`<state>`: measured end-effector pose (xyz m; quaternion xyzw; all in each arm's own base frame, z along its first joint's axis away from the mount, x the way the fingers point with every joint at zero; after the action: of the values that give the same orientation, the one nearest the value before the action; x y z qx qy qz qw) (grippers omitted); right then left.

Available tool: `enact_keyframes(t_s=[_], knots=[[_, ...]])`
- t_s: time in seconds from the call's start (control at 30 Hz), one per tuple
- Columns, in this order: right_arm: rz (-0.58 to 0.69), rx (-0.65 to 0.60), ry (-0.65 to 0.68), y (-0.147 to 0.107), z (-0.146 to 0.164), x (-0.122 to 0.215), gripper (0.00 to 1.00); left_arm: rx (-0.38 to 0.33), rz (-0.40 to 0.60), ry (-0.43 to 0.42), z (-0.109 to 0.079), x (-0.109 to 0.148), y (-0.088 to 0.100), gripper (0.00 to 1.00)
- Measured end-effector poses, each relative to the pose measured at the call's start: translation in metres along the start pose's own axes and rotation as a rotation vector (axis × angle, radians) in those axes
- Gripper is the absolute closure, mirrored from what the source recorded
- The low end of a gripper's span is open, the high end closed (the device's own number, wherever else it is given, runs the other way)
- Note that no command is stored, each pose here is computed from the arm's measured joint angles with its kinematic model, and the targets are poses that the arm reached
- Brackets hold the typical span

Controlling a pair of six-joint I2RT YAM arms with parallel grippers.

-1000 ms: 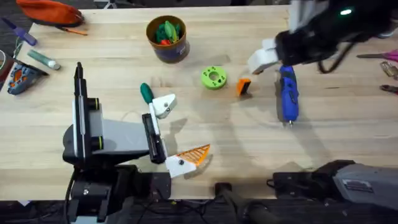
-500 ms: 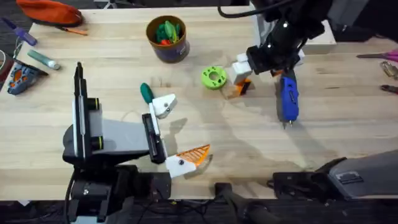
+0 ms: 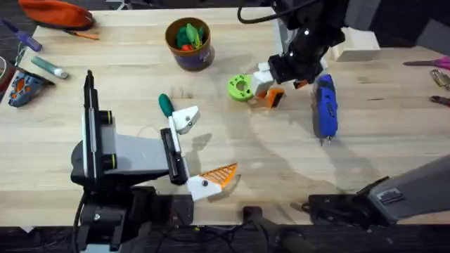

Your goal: Pick up the gripper from the table and insert it into the empty holder that is missing its gripper. Then pick up a screw, insert it into the mounting hole, and use the screwdriver to tighten it. Finally, clean up the table by picking up the vegetable and placing it into the bucket.

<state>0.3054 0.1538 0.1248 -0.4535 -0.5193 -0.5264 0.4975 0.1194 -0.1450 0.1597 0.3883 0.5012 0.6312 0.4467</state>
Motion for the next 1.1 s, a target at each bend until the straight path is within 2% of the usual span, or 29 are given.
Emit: enact_keyframes(t_s=[0.37, 0.6, 1.1], knots=[[0.028, -0.025, -0.006, -0.006, -0.002, -0.01, 0.05, 0.0, 0.0, 0.0, 0.0, 0.0, 0.0, 0.014], [0.034, -0.031, -0.002, -0.004, 0.0, -0.017, 0.188, 0.0, 0.0, 0.0, 0.0, 0.0, 0.0, 0.014], [0.059, -0.04, -0.004, -0.005, 0.001, -0.027, 0.419, 0.0, 0.0, 0.0, 0.0, 0.0, 0.0, 0.014]])
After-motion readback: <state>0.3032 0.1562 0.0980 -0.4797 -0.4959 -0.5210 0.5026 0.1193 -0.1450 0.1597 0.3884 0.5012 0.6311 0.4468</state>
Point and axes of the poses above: each hand's point on the last joint's axis, 136 mm out from that joint toward the fingers, its own x axis back along the fingers, its own z axis along the line the jaws close on, y = z × x, the point moved 2 cm from there along x, back along the fingers, and after that the axes turned 12 degrees about -x, right-handed, at the moved point
